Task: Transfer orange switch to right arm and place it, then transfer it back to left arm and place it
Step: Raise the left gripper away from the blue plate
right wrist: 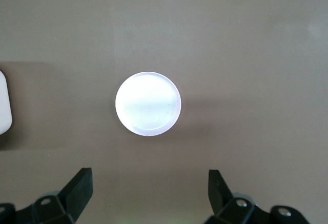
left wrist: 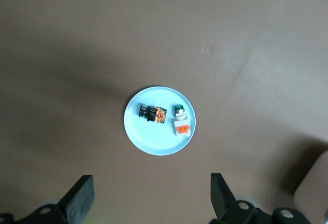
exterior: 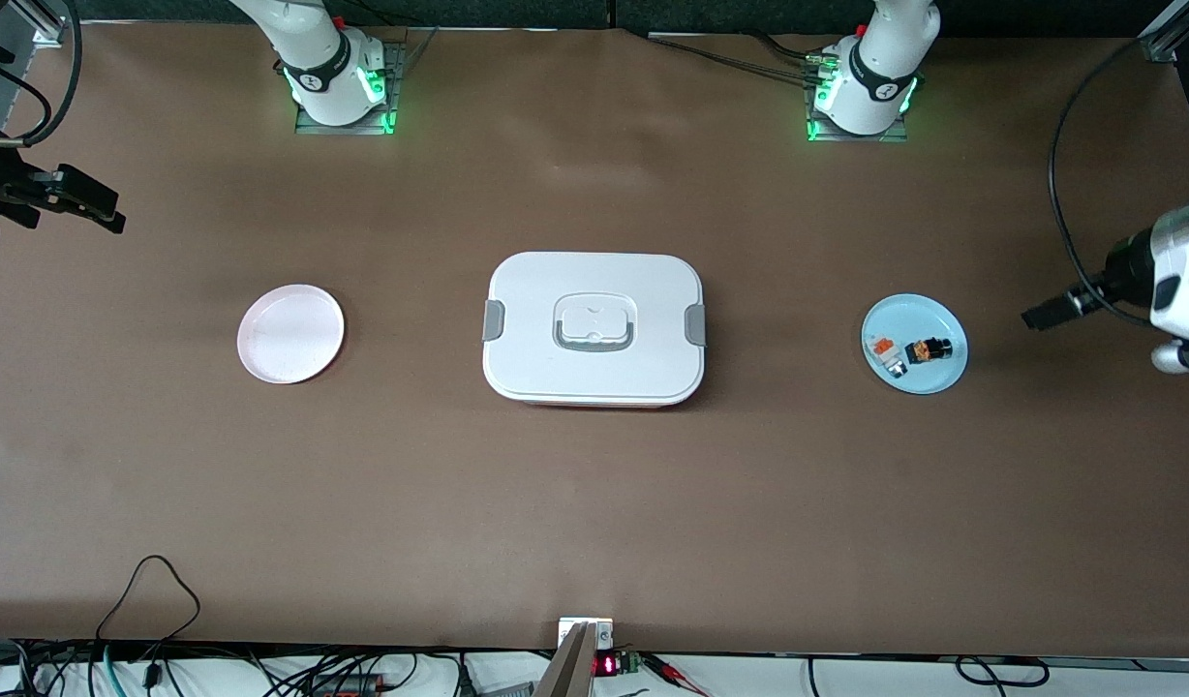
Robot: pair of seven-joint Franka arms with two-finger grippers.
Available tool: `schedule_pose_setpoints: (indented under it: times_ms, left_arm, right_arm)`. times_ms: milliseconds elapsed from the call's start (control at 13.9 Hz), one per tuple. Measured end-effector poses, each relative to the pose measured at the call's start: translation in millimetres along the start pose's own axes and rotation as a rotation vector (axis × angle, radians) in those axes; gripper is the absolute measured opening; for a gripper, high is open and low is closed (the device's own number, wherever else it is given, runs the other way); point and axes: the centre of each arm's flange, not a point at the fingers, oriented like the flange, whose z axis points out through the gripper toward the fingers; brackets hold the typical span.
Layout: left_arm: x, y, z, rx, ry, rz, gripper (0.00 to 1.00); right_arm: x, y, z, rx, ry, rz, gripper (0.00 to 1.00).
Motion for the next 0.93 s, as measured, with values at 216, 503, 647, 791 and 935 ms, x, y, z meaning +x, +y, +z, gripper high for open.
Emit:
schedule_pose_setpoints:
  times_ms: [216, 503, 647, 791, 935]
  left_arm:
    - [-33, -5, -49, -0.045, 0.041, 0.076, 1.0]
    - [-64, -18, -92, -0.104, 0.091, 0.143, 1.0]
    - [-71, -21, -97, -0.101, 0.097, 0.236, 1.0]
    - [-74, -24, -95, -0.096, 0.093, 0.305, 1.0]
    - [-75, -24, -92, -0.094, 0.087, 0.327, 1.0]
  right_arm:
    - [0, 0, 0, 0.0, 0.001, 0.0, 1.0]
    - [0, 0, 0, 0.0, 0.001, -0.001, 1.0]
    - [0, 0, 0, 0.0, 0.001, -0.001, 1.0]
    - [0, 0, -1, 0.0, 0.002, -0.001, 1.0]
    - [0, 0, -1, 0.0, 0.003, 0.0, 1.0]
